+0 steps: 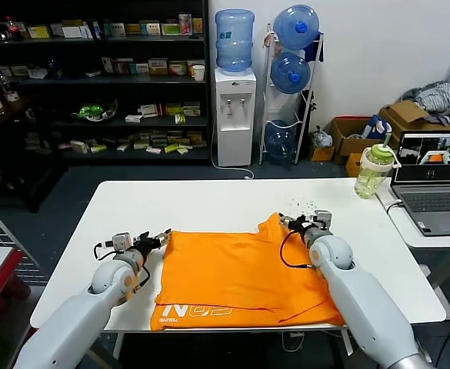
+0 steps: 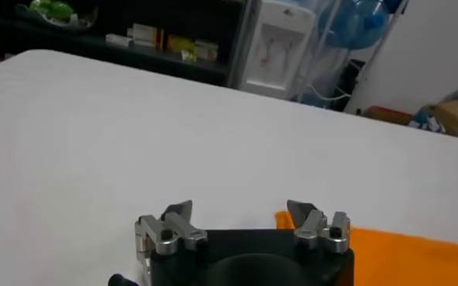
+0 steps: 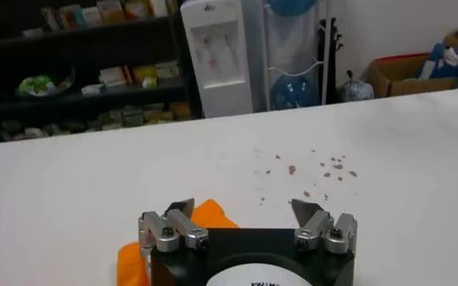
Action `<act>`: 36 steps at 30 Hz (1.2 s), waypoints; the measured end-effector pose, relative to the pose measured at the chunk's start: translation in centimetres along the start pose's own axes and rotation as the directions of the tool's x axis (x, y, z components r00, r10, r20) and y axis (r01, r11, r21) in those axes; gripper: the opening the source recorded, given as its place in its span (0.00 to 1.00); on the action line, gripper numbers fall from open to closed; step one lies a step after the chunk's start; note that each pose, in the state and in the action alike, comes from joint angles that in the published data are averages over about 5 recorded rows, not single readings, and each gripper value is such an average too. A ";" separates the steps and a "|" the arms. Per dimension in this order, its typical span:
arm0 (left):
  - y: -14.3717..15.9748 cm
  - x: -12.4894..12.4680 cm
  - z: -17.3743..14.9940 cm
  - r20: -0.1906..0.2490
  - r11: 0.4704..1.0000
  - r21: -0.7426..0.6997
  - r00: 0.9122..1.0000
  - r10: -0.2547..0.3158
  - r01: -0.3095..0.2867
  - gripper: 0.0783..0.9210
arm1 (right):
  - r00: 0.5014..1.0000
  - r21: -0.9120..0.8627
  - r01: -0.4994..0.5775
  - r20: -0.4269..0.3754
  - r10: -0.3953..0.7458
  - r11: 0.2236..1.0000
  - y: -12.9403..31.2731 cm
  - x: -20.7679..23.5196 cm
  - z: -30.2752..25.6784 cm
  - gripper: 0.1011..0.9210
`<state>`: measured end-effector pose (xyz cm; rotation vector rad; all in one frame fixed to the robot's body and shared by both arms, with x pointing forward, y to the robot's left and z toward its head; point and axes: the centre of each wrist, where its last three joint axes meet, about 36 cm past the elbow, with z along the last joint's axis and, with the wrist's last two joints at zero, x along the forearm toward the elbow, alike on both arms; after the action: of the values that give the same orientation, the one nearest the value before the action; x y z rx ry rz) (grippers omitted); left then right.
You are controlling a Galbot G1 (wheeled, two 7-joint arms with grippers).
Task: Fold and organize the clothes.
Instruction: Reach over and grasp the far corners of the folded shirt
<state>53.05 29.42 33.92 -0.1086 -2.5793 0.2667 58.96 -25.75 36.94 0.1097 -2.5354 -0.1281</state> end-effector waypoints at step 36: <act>-3.7 -0.3 0.3 -0.078 0.999 -0.032 0.997 0.027 -0.029 0.71 | 0.991 0.023 0.038 -0.126 -0.034 0.999 1.4 -1.4 -0.4 0.39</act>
<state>53.07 25.72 34.23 -0.1645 -2.5070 0.2255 60.21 -24.20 36.65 0.1685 -2.4107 -0.0997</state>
